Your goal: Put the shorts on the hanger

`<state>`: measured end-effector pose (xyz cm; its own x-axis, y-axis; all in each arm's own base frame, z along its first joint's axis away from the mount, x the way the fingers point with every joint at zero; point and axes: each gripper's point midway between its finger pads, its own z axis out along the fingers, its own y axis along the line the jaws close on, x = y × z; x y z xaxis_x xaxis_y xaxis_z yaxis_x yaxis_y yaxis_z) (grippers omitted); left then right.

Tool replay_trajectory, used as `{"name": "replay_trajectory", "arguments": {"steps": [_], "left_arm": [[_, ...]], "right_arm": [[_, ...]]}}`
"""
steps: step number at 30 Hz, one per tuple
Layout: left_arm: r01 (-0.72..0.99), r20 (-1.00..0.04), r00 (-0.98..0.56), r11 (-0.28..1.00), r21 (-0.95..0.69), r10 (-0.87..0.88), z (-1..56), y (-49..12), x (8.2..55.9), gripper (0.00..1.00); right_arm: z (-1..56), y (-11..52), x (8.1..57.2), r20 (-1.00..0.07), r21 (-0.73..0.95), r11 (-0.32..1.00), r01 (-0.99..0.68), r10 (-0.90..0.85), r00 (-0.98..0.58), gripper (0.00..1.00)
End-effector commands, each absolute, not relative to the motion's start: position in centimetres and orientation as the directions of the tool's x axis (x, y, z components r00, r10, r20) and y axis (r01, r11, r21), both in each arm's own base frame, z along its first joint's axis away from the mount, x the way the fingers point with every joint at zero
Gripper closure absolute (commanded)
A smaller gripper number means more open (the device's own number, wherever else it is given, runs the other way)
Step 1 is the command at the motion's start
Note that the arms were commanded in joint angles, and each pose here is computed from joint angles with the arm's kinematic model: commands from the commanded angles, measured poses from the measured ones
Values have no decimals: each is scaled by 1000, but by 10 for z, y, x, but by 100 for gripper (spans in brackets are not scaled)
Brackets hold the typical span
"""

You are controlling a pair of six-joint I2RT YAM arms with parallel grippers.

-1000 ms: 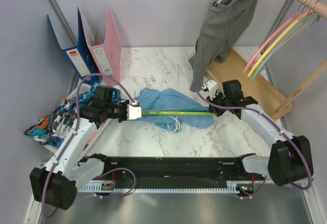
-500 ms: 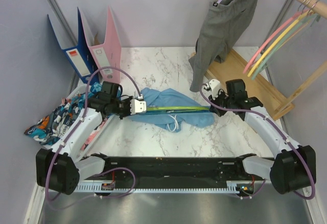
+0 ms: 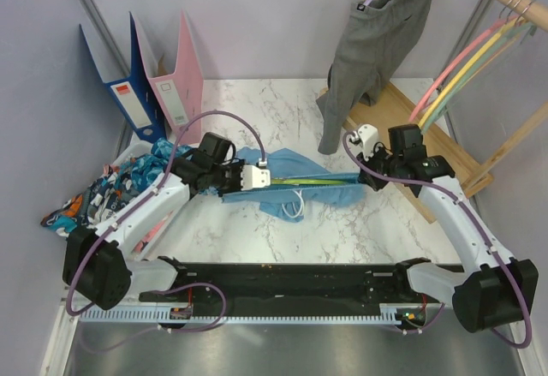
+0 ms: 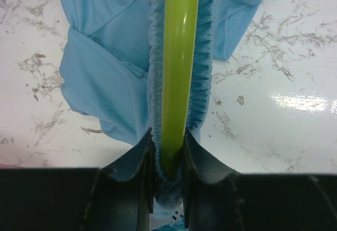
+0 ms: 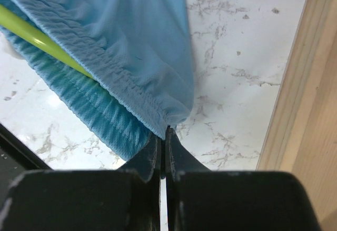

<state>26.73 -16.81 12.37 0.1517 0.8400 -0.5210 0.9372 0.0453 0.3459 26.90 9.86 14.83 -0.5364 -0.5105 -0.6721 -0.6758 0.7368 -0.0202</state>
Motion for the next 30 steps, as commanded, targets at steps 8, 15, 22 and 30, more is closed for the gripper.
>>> {"name": "replay_trajectory", "arguments": {"steps": [8,15,22,30], "left_arm": [[915,-469,75,126,382,880,161,-173,268,98],[914,-534,122,115,389,837,188,-181,258,98],[905,-574,246,28,425,781,216,-193,247,98],[912,-651,329,-52,406,684,237,-213,229,98]], "right_arm": [[193,115,252,-705,-52,647,-760,-563,-431,96],[227,126,247,-753,-91,575,-813,-574,-322,23],[274,149,220,-836,-174,387,-906,-544,-72,20],[278,171,171,-879,-219,118,-969,-455,144,27]]}}
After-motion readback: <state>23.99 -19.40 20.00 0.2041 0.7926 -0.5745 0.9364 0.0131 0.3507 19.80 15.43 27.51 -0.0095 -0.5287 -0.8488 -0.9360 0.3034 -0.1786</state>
